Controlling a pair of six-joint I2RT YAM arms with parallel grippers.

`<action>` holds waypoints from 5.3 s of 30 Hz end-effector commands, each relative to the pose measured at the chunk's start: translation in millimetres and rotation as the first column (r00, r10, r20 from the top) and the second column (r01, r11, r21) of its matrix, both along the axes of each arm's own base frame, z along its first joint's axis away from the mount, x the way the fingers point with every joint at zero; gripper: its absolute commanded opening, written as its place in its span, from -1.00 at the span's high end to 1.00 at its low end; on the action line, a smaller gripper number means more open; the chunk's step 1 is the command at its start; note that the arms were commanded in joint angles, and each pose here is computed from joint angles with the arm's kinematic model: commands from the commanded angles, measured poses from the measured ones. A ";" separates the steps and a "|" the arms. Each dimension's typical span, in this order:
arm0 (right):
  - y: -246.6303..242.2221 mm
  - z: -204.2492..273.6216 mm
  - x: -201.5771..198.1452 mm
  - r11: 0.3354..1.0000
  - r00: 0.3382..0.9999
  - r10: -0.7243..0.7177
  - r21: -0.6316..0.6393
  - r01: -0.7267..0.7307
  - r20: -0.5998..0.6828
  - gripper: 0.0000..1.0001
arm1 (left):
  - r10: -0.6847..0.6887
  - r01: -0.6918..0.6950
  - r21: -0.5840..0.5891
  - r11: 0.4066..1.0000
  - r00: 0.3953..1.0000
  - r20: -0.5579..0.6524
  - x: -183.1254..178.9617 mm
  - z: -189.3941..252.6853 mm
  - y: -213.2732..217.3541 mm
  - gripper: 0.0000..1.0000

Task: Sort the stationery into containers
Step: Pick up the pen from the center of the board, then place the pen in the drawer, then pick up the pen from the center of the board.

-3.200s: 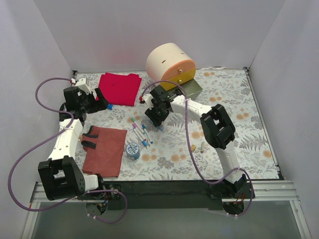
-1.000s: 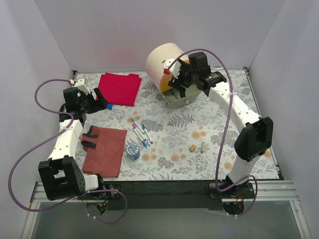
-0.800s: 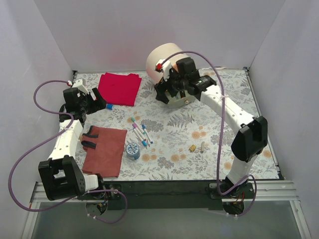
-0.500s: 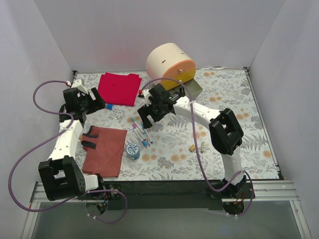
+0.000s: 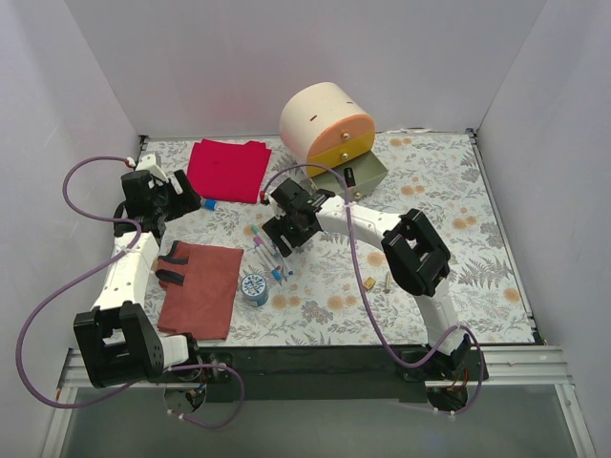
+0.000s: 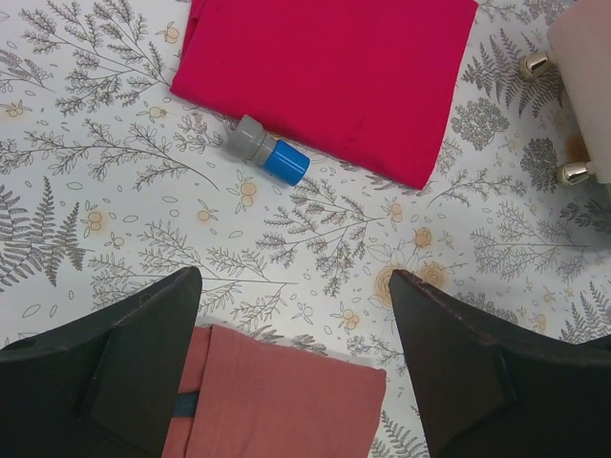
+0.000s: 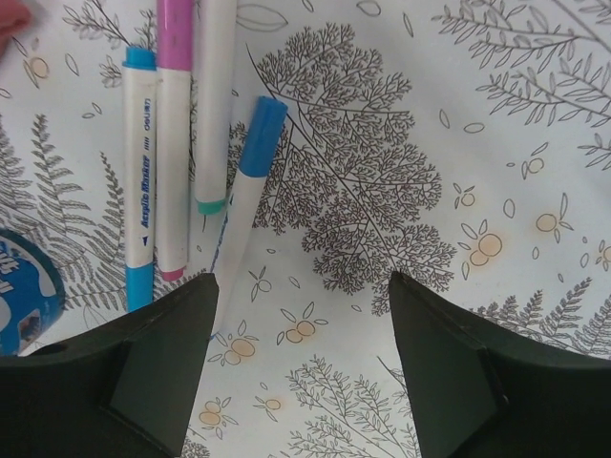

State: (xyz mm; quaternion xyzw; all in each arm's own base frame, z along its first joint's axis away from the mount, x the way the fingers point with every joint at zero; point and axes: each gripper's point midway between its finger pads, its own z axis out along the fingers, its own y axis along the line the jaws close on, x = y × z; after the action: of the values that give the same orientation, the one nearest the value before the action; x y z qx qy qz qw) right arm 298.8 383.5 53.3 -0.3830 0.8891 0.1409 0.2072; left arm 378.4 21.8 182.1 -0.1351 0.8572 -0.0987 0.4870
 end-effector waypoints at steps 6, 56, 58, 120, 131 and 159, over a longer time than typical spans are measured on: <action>17.2 -9.3 -18.2 0.998 0.998 0.059 0.015 -0.058 -0.032 -0.54 | 0.015 -0.016 0.031 0.999 0.999 0.033 -5.3 9.9 5.0 -0.61; -147.9 159.1 167.1 0.740 0.438 0.668 -0.600 -0.305 0.602 0.97 | -0.050 0.051 -0.004 0.999 0.996 0.067 16.1 17.7 -4.2 -0.62; -150.9 161.2 176.2 0.726 0.428 0.681 -0.623 -0.290 0.594 0.97 | -0.048 0.049 -0.003 0.999 0.997 0.063 15.1 16.2 -3.5 -0.62; 82.2 -22.8 24.0 0.988 0.989 0.141 0.060 -0.143 0.047 -0.13 | -0.030 0.028 0.046 0.999 0.999 0.045 -15.7 8.4 -2.9 -0.62; 68.3 -75.2 25.1 0.982 0.982 0.180 -0.067 -0.177 0.047 -0.15 | -0.028 0.026 0.040 0.999 0.999 0.041 -13.4 4.8 -2.4 -0.63; 103.5 -50.7 59.5 0.975 0.967 0.210 0.044 -0.218 0.141 0.32 | -0.041 0.041 0.012 0.999 0.999 0.035 -15.1 -0.9 -7.9 -0.62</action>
State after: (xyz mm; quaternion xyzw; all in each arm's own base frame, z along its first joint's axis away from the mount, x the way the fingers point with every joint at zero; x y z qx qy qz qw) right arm 359.4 495.6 30.8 -0.4671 0.8172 0.1771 0.2873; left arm 365.0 17.7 176.3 -0.1172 0.8572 -0.0987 0.4916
